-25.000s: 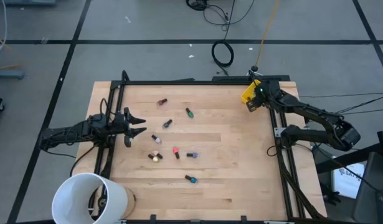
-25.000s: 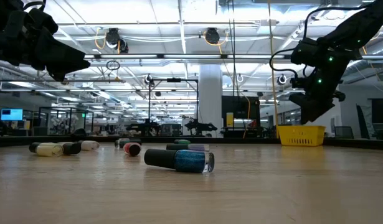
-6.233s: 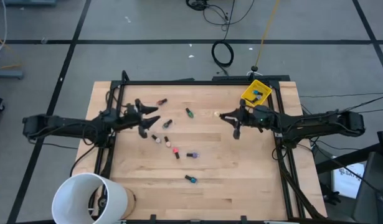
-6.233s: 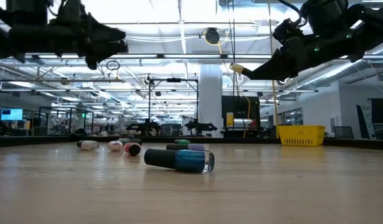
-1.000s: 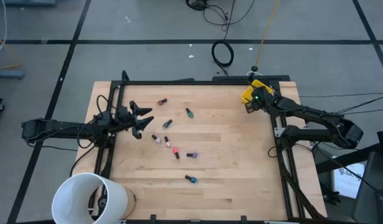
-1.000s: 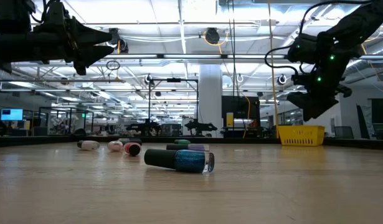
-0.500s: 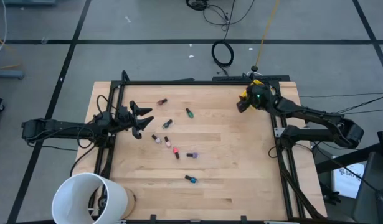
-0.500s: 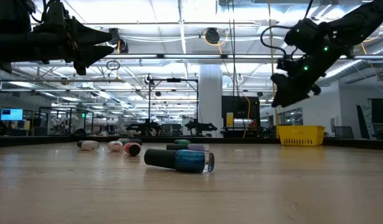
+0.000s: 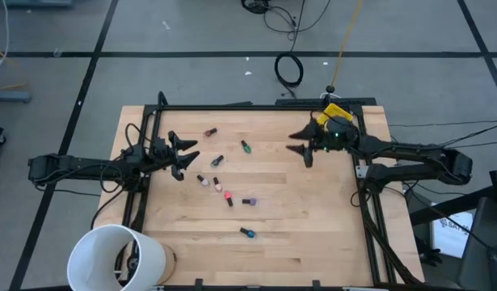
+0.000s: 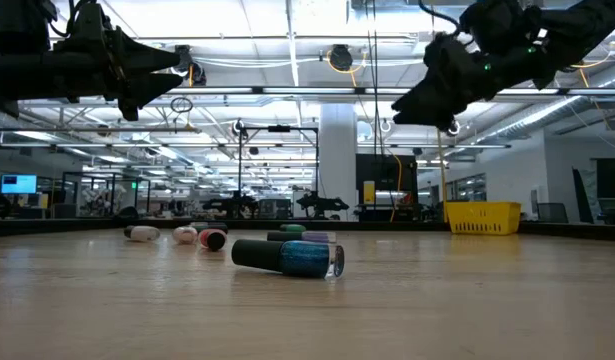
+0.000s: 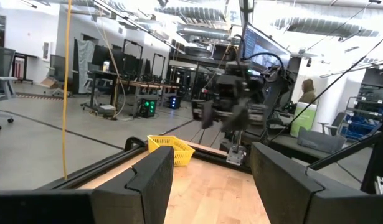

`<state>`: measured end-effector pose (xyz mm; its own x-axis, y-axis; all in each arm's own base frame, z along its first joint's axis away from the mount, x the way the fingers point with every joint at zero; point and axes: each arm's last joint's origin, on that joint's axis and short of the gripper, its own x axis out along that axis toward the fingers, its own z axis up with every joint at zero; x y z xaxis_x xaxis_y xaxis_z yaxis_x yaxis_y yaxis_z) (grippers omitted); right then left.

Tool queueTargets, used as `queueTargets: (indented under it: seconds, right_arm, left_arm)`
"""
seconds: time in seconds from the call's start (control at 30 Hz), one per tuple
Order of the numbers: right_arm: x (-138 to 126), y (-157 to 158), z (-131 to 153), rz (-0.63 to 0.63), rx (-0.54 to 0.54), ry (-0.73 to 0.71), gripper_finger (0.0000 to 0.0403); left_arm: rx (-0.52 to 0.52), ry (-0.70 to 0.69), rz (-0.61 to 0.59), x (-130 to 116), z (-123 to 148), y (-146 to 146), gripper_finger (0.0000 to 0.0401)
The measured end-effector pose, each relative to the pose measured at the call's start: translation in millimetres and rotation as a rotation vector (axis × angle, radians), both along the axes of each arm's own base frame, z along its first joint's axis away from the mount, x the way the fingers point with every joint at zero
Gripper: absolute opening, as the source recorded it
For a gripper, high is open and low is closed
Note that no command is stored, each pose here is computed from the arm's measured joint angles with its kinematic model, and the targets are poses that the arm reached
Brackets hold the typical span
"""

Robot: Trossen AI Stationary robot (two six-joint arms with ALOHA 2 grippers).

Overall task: Pick & Place Nail Polish
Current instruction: Put the red nail polish bottle into the yellow bin

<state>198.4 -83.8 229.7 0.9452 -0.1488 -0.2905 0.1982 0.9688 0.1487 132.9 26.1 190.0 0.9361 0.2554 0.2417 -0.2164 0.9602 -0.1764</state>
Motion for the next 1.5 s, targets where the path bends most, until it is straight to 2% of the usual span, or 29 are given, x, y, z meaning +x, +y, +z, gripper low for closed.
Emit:
queueTargets:
  seconds: [0.17, 0.27, 0.57, 0.97, 1.1, 1.5]
  right_arm:
    - [6.1, 25.2, -8.3, 0.117, -0.001, -0.019, 0.0201]
    - [5.4, 38.2, -17.4, 0.166, 0.015, -0.082, 0.0201]
    - [-15.3, 77.8, -48.1, 0.332, 0.092, -0.287, 0.0201]
    - [-32.0, 91.4, -71.5, 0.478, 0.162, -0.147, 0.0198]
    - [-40.8, 87.2, -64.8, 0.495, 0.199, -0.166, 0.0192]
    - [-58.9, 85.1, -56.0, 0.487, 0.199, -0.173, 0.0172]
  left_arm:
    - [0.0, 0.0, 0.0, 0.0, 0.0, 0.0, 0.0209]
    - [0.0, 0.0, 0.0, 0.0, 0.0, 0.0, 0.0209]
    - [0.0, 0.0, 0.0, 0.0, 0.0, 0.0, 0.0209]
    - [0.0, 0.0, 0.0, 0.0, 0.0, 0.0, 0.0209]
    - [0.0, 0.0, 0.0, 0.0, 0.0, 0.0, 0.0209]
    - [0.001, -0.005, 0.0, -0.1, 0.4, 0.0, 0.0209]
